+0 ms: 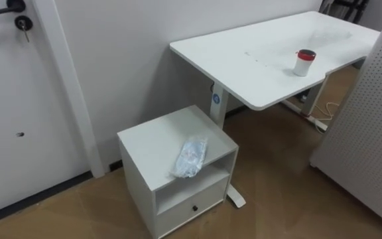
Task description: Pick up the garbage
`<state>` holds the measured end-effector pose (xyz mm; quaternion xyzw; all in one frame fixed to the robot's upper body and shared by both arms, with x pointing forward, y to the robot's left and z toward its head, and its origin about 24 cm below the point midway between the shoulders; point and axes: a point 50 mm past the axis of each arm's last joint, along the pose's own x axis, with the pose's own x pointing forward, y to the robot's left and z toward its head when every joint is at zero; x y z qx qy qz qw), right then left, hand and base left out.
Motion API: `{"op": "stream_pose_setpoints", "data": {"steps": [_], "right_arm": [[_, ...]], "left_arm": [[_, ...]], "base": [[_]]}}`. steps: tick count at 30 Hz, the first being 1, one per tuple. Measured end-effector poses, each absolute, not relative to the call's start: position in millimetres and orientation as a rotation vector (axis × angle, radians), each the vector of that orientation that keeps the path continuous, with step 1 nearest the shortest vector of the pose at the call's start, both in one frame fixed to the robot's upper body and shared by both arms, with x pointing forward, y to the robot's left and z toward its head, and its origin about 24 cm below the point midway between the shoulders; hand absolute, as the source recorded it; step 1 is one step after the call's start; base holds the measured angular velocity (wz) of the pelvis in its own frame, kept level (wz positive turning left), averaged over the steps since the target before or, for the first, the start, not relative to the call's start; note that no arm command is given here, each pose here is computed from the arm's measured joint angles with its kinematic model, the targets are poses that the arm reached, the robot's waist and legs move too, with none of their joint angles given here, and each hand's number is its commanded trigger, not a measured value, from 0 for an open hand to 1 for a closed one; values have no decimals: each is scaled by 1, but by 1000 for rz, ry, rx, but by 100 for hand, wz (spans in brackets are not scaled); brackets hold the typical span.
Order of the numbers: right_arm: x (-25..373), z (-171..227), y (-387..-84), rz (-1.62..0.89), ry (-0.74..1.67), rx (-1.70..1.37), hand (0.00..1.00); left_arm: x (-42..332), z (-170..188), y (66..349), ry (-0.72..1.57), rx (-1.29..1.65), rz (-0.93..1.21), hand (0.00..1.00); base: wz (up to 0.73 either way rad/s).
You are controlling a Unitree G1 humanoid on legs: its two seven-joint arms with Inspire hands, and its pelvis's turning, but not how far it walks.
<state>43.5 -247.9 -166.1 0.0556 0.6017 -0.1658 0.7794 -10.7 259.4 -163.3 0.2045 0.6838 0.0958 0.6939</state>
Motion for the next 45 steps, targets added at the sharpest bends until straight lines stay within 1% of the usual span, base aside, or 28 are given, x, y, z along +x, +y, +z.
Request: {"op": "stream_pose_setpoints", "data": {"steps": [7, 11, 14, 17, 18, 20, 23, 26, 28, 29, 30, 31, 32, 34, 36, 39, 45], "right_arm": [[38, -163, -262, -379, 1326, 81, 100], [37, -163, -262, -375, 1338, 69, 100], [28, -163, -264, -388, 1347, 49, 100], [28, -162, -266, -397, 1344, 26, 100], [33, -162, -265, -383, 1330, 6, 100], [33, -161, -267, -384, 1333, -12, 100], [36, -159, -272, -422, 1322, -29, 100], [51, -157, -272, -419, 1253, -38, 100], [72, -154, -269, -386, 1184, -42, 100], [76, -153, -268, -376, 1173, -49, 100], [82, -152, -266, -363, 1157, -55, 100], [86, -152, -265, -366, 1139, -49, 100], [87, -152, -264, -363, 1134, -48, 100], [87, -152, -262, -346, 1121, -65, 100], [87, -153, -259, -332, 1121, -77, 100], [98, -153, -252, -264, 1107, -110, 100], [107, -152, -252, -251, 1095, -122, 100]], "left_arm": [[-8, -165, 253, 1534, 446, 147, 0], [-15, -164, 255, 1547, 446, 155, 0], [-19, -164, 253, 1543, 438, 150, 0], [-7, -164, 253, 1486, 442, 150, 0], [3, -164, 256, 1458, 436, 162, 0], [8, -163, 257, 1428, 418, 182, 0], [31, -161, 259, 1346, 442, 208, 0], [59, -154, 266, 1249, 506, 256, 0], [94, -144, 269, 1108, 560, 301, 0], [102, -141, 268, 1071, 573, 303, 0], [120, -135, 266, 1000, 597, 304, 0], [140, -127, 263, 915, 613, 303, 0], [150, -123, 260, 871, 623, 299, 0], [180, -106, 250, 703, 658, 282, 0], [192, -98, 244, 633, 674, 277, 0], [201, -89, 247, 568, 700, 335, 0], [214, -78, 246, 473, 723, 369, 0]], "base": [[20], [-35], [-21], [-27], [-20], [-13], [-5], [-20], [-2], [12], [26], [35], [54], [62], [4], [-33], [-11]]}}
